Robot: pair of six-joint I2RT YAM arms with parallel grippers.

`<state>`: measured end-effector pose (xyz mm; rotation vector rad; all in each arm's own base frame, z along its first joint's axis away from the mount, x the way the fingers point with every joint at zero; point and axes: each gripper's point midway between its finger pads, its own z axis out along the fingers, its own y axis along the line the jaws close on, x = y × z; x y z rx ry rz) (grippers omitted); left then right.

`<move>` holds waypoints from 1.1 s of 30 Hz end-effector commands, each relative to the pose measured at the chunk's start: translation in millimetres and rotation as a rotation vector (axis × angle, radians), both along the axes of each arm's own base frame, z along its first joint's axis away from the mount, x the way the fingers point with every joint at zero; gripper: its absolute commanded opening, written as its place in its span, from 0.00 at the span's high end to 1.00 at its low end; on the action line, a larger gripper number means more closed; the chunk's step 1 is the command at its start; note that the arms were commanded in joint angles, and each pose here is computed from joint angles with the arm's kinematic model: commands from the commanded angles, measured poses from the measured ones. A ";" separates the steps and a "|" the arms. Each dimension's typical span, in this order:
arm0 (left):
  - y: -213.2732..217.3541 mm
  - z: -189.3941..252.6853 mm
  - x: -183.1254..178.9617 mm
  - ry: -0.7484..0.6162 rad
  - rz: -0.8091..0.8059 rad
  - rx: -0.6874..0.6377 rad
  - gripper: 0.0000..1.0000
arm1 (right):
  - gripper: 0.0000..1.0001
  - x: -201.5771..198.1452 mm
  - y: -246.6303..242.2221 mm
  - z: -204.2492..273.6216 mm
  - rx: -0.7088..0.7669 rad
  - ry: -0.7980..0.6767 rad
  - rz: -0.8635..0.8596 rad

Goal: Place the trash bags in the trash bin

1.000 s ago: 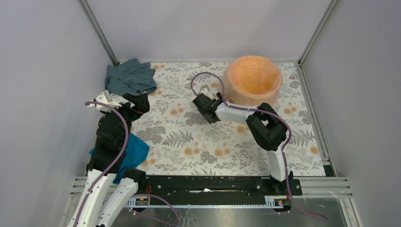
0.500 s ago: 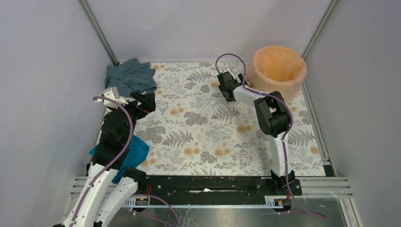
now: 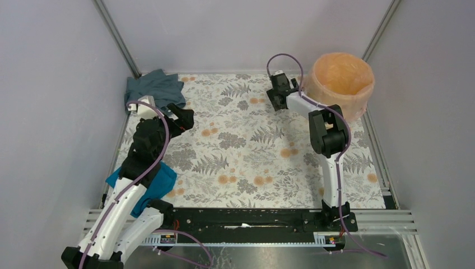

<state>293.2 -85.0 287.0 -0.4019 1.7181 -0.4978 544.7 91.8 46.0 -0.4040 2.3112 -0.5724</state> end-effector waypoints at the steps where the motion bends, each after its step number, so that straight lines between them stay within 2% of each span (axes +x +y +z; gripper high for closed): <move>1: -7.8 35.9 4.1 -0.086 -0.026 -0.050 0.01 | 0.00 -37.7 91.3 43.8 0.224 0.019 0.195; 5: -9.3 35.0 4.8 -0.064 -0.030 -0.051 0.01 | 0.00 -98.3 147.5 52.2 0.348 0.115 0.293; 8: -9.2 36.8 2.3 -0.058 -0.032 -0.058 0.01 | 0.00 -146.6 171.6 66.1 0.539 0.186 0.302; 10: -9.6 42.9 -0.6 -0.063 -0.040 -0.058 0.01 | 0.00 -179.8 165.8 72.0 0.619 0.225 0.279; 14: -8.2 68.5 -5.5 -0.103 -0.057 -0.026 0.01 | 0.00 -228.4 144.3 127.7 0.695 0.192 0.312; 20: -3.4 139.8 -13.8 -0.223 -0.073 0.042 0.01 | 0.00 -286.0 98.1 260.5 0.762 -0.063 0.418; 27: 2.1 195.6 -31.2 -0.348 -0.075 0.043 0.01 | 0.00 -353.2 50.7 417.3 0.968 -0.520 0.539; 33: 9.2 223.6 -45.4 -0.406 -0.065 0.056 0.01 | 0.00 -369.7 8.7 472.9 0.979 -0.757 0.465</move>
